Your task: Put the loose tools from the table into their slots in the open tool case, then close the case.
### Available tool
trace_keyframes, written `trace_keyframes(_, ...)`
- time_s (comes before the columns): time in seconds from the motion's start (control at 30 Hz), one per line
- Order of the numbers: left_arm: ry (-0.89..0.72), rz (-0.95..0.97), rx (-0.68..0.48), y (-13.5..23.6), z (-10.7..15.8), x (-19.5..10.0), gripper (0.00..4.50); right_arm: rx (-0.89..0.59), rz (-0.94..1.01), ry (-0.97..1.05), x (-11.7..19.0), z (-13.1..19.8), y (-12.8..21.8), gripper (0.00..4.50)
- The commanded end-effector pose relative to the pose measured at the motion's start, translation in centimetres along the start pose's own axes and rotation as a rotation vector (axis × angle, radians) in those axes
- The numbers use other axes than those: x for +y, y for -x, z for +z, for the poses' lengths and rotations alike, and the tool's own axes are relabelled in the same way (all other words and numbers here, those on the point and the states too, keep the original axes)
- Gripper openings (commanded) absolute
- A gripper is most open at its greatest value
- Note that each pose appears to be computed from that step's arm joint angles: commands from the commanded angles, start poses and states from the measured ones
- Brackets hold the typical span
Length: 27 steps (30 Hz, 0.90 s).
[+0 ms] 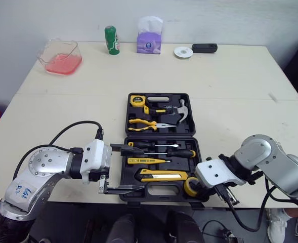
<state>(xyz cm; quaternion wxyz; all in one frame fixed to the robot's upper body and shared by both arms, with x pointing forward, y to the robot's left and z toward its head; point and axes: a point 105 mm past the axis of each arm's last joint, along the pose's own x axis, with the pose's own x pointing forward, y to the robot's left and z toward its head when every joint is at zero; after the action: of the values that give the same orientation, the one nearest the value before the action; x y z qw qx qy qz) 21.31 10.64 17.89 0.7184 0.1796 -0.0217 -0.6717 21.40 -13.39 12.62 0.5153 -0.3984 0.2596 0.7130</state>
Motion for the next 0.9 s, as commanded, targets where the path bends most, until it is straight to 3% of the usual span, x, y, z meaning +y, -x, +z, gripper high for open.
trace_keyframes(0.03, -0.045, 0.005, -0.002, 0.1, 0.6, 0.2, 4.50, -0.007, 0.012, 0.011, 0.0, 0.2, -0.2, 0.09)
trace_keyframes(0.33, -0.041, 0.013, 0.002, 0.2, 0.6, 0.1, 4.50, 0.006, 0.015, -0.023, 0.3, 0.1, -0.4, 0.09)
trace_keyframes(0.5, -0.038, 0.013, 0.005, 0.4, 0.5, 0.1, 4.50, -0.038, 0.017, 0.017, 0.5, 1.1, 0.6, 2.21)
trace_keyframes(0.67, -0.034, 0.012, 0.010, 0.6, 0.4, 0.2, 4.50, -0.065, 0.033, 0.020, 0.9, 1.5, 1.5, 2.21)
trace_keyframes(0.9, -0.035, 0.018, 0.016, 1.0, 0.4, 0.4, 4.50, -0.226, -0.005, -0.049, 1.1, 2.5, 3.7, 2.21)
